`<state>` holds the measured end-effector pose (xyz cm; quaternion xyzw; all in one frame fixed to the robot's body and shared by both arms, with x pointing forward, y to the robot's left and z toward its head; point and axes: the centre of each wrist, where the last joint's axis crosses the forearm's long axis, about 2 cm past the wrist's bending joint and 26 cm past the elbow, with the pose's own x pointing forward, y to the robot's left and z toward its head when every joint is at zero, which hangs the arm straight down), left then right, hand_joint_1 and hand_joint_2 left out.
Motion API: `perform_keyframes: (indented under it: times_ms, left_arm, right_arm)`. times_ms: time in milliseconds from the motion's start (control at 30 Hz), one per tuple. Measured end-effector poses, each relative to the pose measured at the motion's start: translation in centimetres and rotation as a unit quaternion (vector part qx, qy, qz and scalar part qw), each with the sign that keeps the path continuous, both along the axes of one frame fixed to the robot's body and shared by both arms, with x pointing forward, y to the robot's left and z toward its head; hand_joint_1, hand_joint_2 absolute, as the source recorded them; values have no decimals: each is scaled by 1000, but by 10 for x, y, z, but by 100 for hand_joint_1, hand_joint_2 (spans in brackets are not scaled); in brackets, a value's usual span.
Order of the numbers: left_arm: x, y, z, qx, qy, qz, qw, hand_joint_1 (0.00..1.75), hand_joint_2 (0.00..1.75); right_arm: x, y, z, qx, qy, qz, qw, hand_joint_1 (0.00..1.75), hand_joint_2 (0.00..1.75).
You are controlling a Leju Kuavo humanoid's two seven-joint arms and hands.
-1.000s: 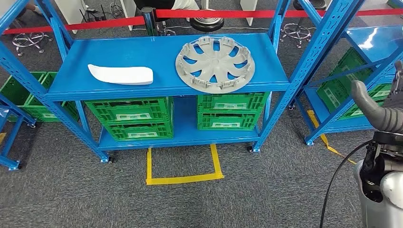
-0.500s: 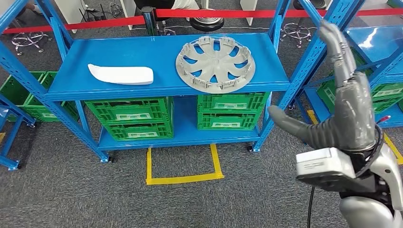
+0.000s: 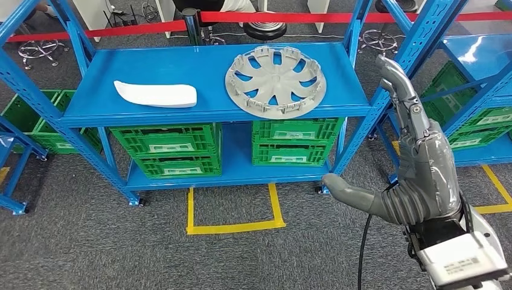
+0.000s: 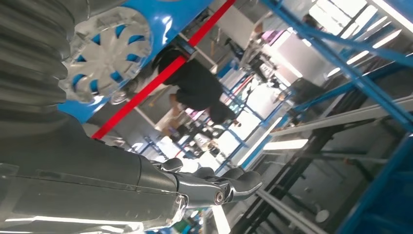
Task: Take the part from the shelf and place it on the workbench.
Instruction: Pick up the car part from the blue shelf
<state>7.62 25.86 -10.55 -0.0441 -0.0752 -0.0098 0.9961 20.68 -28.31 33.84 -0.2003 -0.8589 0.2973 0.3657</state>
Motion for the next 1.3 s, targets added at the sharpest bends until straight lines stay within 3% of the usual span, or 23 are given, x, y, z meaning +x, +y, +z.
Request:
perform_keyframes:
  times_ms: [467,1000,1133,1300]
  left_arm:
    - [0,-1,0,0,-2,-10,1000,0,0]
    - [0,-3,0,0,-9,-15,1000,0,0]
    - [0,-2,0,4,-8,-18,1000,0,0]
    - [0,6,0,23,-4,-1,1000,0,0]
  right_arm:
    - [-1,-23,-27,88,44,-81,992,0,175]
    - [9,-43,-43,89,72,-163,980,0,175]
    - [11,-47,-48,92,79,-168,978,0,0]
    - [14,-46,-52,104,72,-151,980,0,0]
